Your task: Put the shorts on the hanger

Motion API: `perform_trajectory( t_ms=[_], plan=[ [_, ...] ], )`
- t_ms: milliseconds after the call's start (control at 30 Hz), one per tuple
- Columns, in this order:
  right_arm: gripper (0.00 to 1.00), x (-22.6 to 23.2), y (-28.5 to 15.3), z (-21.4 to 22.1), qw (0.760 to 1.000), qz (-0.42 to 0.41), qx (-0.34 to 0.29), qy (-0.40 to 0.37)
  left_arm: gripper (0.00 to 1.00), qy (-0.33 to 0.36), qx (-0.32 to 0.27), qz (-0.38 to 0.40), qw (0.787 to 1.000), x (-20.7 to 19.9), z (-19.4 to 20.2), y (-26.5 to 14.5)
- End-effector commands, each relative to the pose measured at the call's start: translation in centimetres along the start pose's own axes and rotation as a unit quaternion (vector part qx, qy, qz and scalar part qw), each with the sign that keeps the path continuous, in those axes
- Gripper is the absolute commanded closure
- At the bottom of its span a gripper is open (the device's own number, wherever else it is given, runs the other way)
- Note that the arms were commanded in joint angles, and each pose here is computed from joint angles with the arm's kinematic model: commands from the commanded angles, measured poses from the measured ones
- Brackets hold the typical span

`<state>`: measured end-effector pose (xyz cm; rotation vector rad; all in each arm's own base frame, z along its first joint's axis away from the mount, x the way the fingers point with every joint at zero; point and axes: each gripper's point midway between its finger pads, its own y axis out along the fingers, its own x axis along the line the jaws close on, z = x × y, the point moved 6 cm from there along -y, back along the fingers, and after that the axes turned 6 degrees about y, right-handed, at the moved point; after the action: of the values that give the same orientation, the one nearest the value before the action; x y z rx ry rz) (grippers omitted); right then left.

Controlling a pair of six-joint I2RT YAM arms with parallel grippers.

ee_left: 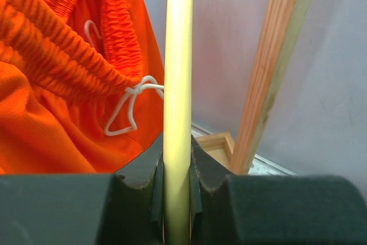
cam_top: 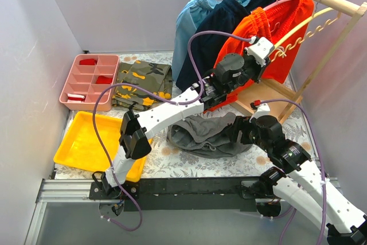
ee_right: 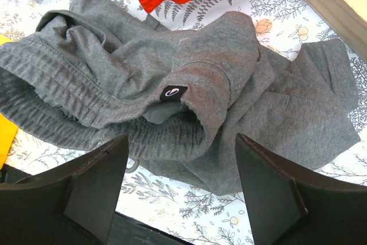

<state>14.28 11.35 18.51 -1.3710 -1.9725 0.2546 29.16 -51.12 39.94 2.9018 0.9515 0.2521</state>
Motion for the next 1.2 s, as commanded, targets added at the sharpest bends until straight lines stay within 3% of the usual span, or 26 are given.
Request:
perform_trajectory(
  t_ms=[0, 567, 1167],
  plan=[
    [0.18, 0.3, -0.1, -0.5, 1.0, -0.009, -0.015, -0.004, 1.0, -0.002, -0.079, -0.034, 0.996, 1.8, -6.1, -1.4],
    [0.17, 0.4, 0.1, -0.7, 1.0, -0.006, -0.016, -0.001, 1.0, -0.003, -0.14, -0.04, 0.989, 2.6, -10.0, -4.4],
    [0.17, 0.4, 0.2, -1.0, 1.0, -0.002, -0.015, -0.004, 1.0, 0.01, -0.135, -0.049, 0.99, 3.4, -10.9, -6.6]
  ],
)
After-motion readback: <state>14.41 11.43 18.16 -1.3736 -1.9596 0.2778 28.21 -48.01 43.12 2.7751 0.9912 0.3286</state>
